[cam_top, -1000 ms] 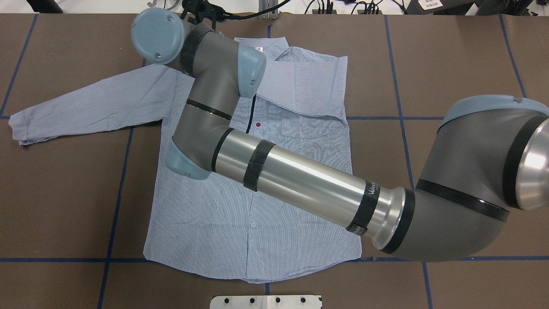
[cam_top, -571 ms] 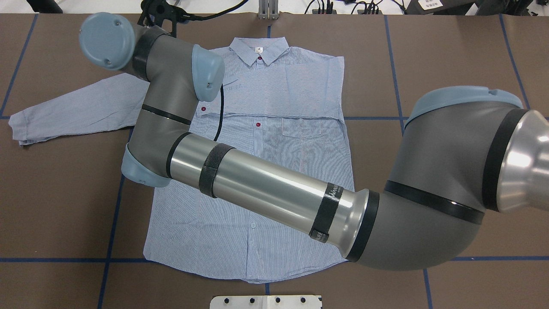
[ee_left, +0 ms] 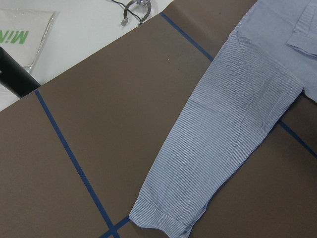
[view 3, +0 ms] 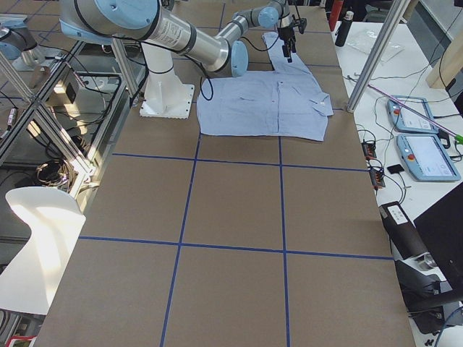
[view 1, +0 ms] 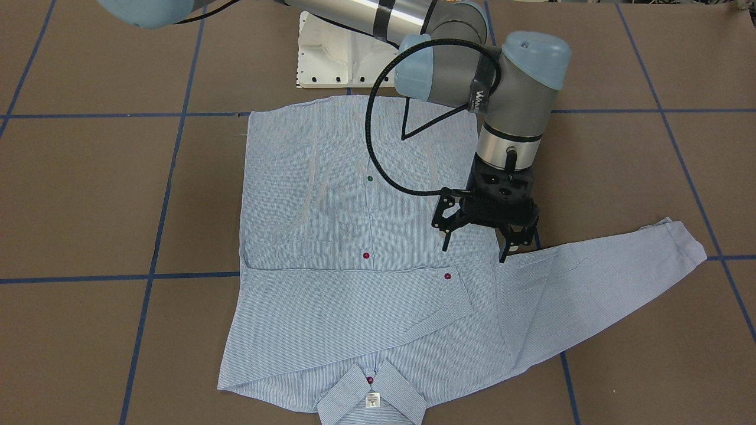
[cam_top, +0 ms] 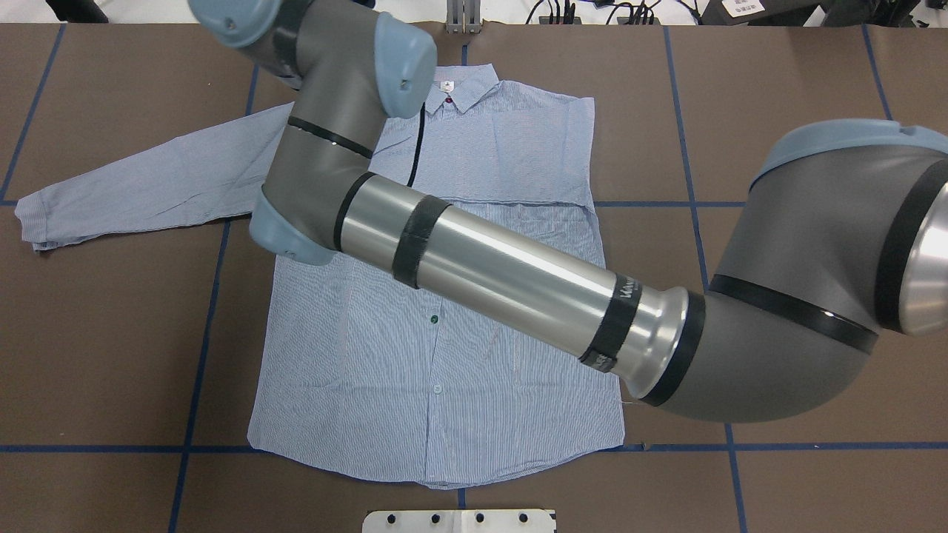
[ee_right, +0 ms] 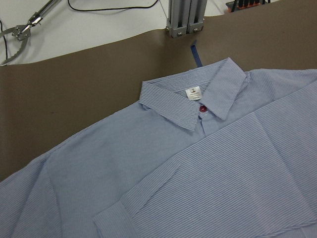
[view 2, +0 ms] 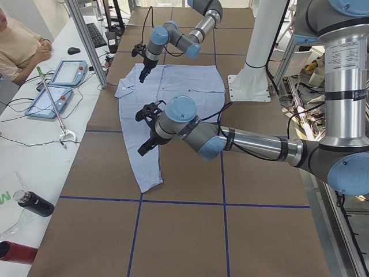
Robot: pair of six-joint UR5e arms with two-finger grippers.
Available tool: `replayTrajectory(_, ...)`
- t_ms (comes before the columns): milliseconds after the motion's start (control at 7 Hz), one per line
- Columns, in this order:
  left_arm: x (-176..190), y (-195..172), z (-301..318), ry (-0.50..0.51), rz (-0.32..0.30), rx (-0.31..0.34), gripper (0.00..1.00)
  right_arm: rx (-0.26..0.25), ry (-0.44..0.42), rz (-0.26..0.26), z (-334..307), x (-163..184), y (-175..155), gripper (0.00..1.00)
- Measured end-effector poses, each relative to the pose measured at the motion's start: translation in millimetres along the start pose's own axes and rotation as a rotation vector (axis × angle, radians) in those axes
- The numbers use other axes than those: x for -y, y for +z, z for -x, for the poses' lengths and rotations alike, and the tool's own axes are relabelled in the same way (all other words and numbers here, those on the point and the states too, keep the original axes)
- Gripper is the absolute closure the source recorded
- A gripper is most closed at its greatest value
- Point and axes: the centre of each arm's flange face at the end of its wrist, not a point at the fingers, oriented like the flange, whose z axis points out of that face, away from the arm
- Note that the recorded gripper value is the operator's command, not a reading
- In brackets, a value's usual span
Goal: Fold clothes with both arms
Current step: 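Carry the cuff with the right gripper across the shirt chest and release, then withdraw the right arm while the left gripper reaches the other cuff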
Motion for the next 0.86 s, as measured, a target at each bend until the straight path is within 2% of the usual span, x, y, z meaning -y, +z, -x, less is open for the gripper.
replayTrajectory(286,-23,24,16,0.015,-0.011,-0.006,0.00,-0.007,-0.054,0.038,-88,46,8,0.00)
replayTrajectory(429,-34,39,19,-0.010,-0.010,-0.017,0.00,0.018,-0.090,0.054,-143,66,8,0.00)
replayTrajectory(571,-38,57,13,-0.070,-0.011,-0.026,0.00,0.049,-0.139,0.057,-210,78,4,0.00)
replayTrajectory(857,-56,116,-10,-0.204,-0.043,0.006,0.00,0.081,-0.286,0.071,-369,104,-10,0.00)
